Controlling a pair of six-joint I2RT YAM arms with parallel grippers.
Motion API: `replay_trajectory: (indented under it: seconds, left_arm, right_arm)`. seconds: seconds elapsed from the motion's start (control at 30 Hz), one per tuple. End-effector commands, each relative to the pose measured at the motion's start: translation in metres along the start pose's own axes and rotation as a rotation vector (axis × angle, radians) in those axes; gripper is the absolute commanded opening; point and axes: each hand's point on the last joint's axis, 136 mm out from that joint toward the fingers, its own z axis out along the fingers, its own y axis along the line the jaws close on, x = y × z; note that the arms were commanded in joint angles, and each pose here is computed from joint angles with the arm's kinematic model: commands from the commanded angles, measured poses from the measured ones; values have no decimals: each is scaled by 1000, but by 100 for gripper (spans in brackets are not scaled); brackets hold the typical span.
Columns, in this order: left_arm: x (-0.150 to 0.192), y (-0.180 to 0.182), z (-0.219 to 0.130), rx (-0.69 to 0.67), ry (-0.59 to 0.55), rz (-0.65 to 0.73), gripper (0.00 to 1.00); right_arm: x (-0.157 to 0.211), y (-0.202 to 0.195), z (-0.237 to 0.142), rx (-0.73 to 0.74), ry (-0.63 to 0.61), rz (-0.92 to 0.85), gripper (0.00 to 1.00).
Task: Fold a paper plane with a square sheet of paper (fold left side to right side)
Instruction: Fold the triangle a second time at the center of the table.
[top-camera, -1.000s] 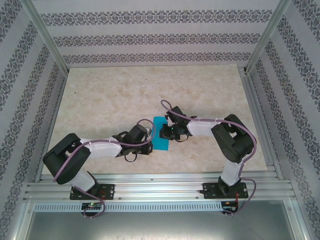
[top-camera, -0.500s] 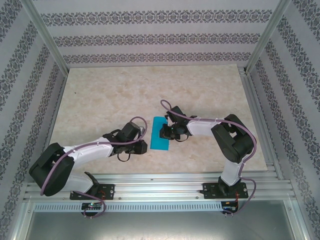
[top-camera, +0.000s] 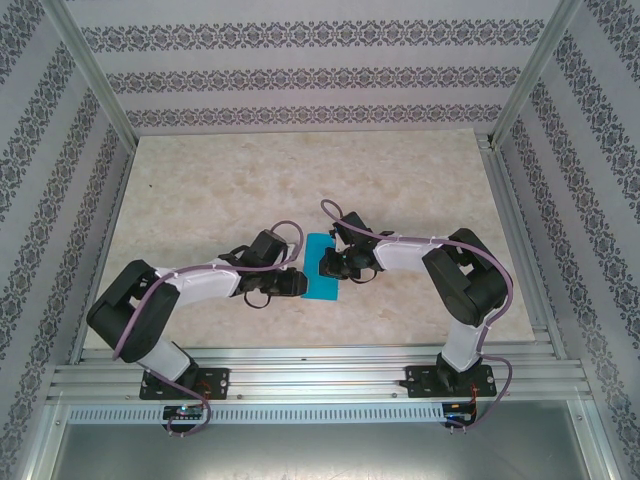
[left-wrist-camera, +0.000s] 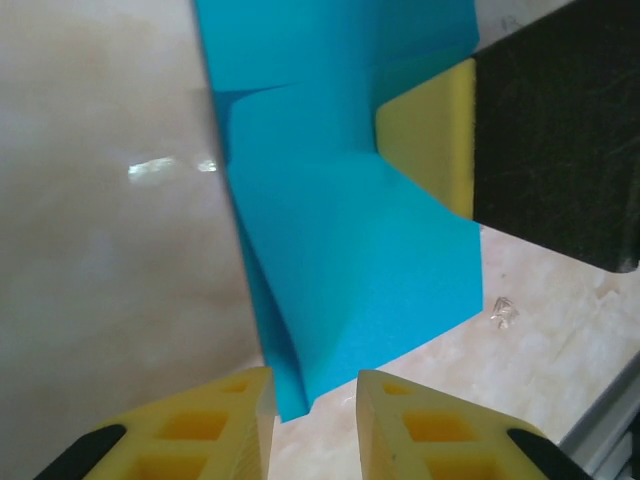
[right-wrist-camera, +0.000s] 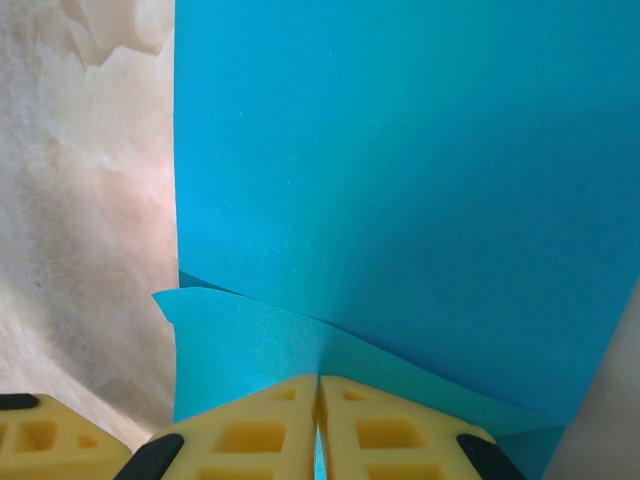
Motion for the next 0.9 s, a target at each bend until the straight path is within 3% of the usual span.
replay_trajectory:
  seconds: [0.0, 0.5, 0.87]
  left_arm:
    - [-13, -32, 2, 149, -24, 49, 25]
    - [18, 21, 29, -27, 71, 0, 19]
    - [28, 32, 28, -83, 85, 4, 17]
  right_arm:
    - [5, -23, 1, 101, 9, 11, 11]
    - [-2, 12, -23, -3, -31, -9, 11]
    - [30, 36, 2, -93, 99, 18, 10]
